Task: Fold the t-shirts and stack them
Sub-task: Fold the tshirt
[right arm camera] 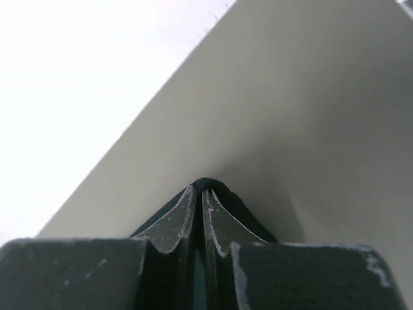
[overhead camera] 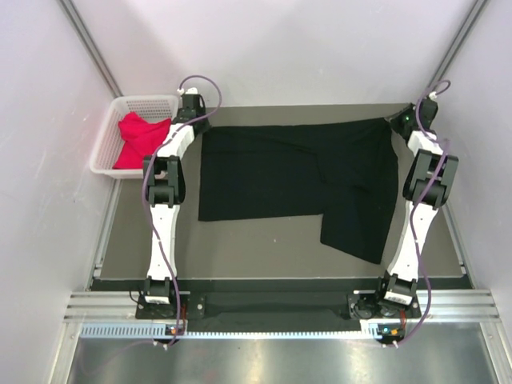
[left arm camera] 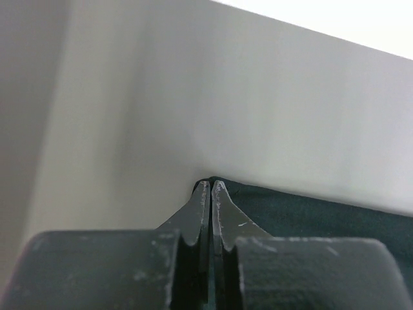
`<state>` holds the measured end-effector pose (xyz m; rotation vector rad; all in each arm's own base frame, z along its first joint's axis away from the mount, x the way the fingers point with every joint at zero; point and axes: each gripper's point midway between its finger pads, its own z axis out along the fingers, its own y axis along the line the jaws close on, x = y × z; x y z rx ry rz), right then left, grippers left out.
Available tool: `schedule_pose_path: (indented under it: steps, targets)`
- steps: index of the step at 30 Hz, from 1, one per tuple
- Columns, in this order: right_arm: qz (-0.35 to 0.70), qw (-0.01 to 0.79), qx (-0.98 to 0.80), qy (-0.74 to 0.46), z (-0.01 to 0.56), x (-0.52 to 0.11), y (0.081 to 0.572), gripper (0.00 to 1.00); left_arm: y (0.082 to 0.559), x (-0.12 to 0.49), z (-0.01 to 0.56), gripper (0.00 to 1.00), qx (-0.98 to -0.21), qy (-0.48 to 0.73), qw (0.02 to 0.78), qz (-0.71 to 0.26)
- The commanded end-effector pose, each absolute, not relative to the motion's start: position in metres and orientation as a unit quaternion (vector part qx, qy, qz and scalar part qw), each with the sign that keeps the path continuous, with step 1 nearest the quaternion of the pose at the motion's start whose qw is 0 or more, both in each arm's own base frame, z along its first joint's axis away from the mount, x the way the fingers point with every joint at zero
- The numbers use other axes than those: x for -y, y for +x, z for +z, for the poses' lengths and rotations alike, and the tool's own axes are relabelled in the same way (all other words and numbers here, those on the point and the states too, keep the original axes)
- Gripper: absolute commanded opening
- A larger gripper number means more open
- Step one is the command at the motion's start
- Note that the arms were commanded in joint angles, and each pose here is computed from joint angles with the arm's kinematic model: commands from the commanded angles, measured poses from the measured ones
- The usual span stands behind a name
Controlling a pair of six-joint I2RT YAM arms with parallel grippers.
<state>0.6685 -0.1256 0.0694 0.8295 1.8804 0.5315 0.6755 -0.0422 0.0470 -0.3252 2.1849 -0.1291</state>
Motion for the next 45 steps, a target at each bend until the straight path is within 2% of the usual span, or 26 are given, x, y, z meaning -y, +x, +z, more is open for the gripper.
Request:
schedule_pose_path:
  steps: [1, 2, 3, 4, 5, 6, 7, 8, 9, 11, 12, 14, 17, 20, 21, 23, 24, 25, 26, 27, 31, 33, 35, 39, 43, 45]
  targets:
    - [0.247, 0.537, -0.733, 0.337, 0.097, 0.128, 0.696, 0.05, 0.708, 0.015, 0.084, 0.00, -0.840, -0.148, 0.520, -0.044]
    - [0.251, 0.532, -0.735, 0.338, 0.094, 0.127, 0.697, 0.08, 0.709, 0.014, 0.084, 0.01, -0.840, -0.147, 0.521, -0.043]
    - [0.256, 0.538, -0.729, 0.338, 0.106, 0.128, 0.702, 0.11, 0.710, 0.014, 0.086, 0.07, -0.838, -0.148, 0.524, -0.041]
    - [0.258, 0.526, -0.734, 0.343, 0.100, 0.126, 0.702, 0.18, 0.710, 0.012, 0.088, 0.32, -0.837, -0.151, 0.525, -0.036]
    - [0.257, 0.522, -0.736, 0.345, 0.103, 0.127, 0.702, 0.27, 0.709, 0.010, 0.090, 0.41, -0.837, -0.152, 0.525, -0.033]
    - [0.244, 0.506, -0.749, 0.352, 0.104, 0.128, 0.697, 0.41, 0.706, 0.009, 0.096, 0.52, -0.838, -0.156, 0.522, -0.027]
    - [0.233, 0.506, -0.751, 0.354, 0.120, 0.130, 0.692, 0.51, 0.704, 0.007, 0.101, 0.68, -0.838, -0.157, 0.523, -0.023]
    - [0.219, 0.504, -0.755, 0.358, 0.127, 0.134, 0.686, 0.70, 0.701, 0.008, 0.105, 0.85, -0.838, -0.156, 0.522, -0.021]
    - [0.190, 0.474, -0.773, 0.375, 0.119, 0.138, 0.671, 0.76, 0.695, 0.007, 0.115, 0.93, -0.840, -0.157, 0.519, -0.019]
    - [0.166, 0.466, -0.784, 0.376, 0.143, 0.151, 0.651, 0.92, 0.687, 0.010, 0.124, 0.98, -0.843, -0.156, 0.515, -0.019]
    - [0.139, 0.437, -0.799, 0.389, 0.140, 0.157, 0.631, 0.94, 0.680, 0.011, 0.137, 0.98, -0.843, -0.155, 0.515, -0.021]
    - [0.091, 0.436, -0.813, 0.376, 0.172, 0.167, 0.604, 1.00, 0.665, 0.019, 0.138, 0.98, -0.855, -0.153, 0.495, -0.028]
    - [0.016, 0.408, -0.833, 0.374, 0.198, 0.173, 0.553, 1.00, 0.642, 0.038, 0.179, 0.97, -0.852, -0.154, 0.495, -0.068]
    - [-0.019, 0.376, -0.846, 0.378, 0.206, 0.161, 0.506, 1.00, 0.610, 0.068, 0.200, 0.91, -0.860, -0.148, 0.476, -0.114]
    - [-0.019, 0.345, -0.859, 0.377, 0.187, 0.151, 0.489, 1.00, 0.593, 0.082, 0.212, 0.89, -0.862, -0.136, 0.468, -0.139]
    - [-0.010, 0.333, -0.874, 0.355, 0.193, 0.124, 0.467, 1.00, 0.568, 0.113, 0.216, 0.85, -0.869, -0.126, 0.446, -0.174]
    - [-0.008, 0.300, -0.889, 0.346, 0.172, 0.110, 0.449, 1.00, 0.544, 0.125, 0.219, 0.84, -0.875, -0.119, 0.430, -0.190]
    - [0.000, 0.312, -0.890, 0.333, 0.184, 0.096, 0.440, 1.00, 0.531, 0.133, 0.219, 0.83, -0.877, -0.114, 0.422, -0.199]
    - [0.009, 0.291, -0.904, 0.313, 0.163, 0.074, 0.427, 1.00, 0.507, 0.151, 0.199, 0.80, -0.890, -0.103, 0.394, -0.203]
    - [0.026, 0.291, -0.908, 0.299, 0.163, 0.058, 0.421, 1.00, 0.490, 0.160, 0.217, 0.79, -0.886, -0.094, 0.401, -0.213]
    - [0.087, 0.311, -0.913, 0.251, 0.174, -0.006, 0.385, 1.00, 0.416, 0.195, 0.200, 0.67, -0.903, -0.072, 0.354, -0.233]
    - [0.107, 0.285, -0.928, 0.217, 0.160, -0.039, 0.360, 0.91, 0.374, 0.199, 0.186, 0.60, -0.912, -0.068, 0.333, -0.230]
    - [0.119, 0.279, -0.936, 0.176, 0.162, -0.061, 0.338, 0.85, 0.348, 0.194, 0.175, 0.58, -0.917, -0.076, 0.320, -0.225]
    - [0.096, 0.248, -0.954, 0.134, 0.132, -0.066, 0.295, 0.70, 0.295, 0.163, 0.150, 0.57, -0.926, -0.088, 0.311, -0.197]
    - [0.110, 0.271, -0.950, 0.105, 0.120, -0.071, 0.295, 0.66, 0.268, 0.151, 0.131, 0.57, -0.936, -0.089, 0.286, -0.183]
    - [0.119, 0.277, -0.950, 0.084, 0.115, -0.078, 0.302, 0.54, 0.260, 0.146, 0.118, 0.58, -0.943, -0.091, 0.271, -0.171]
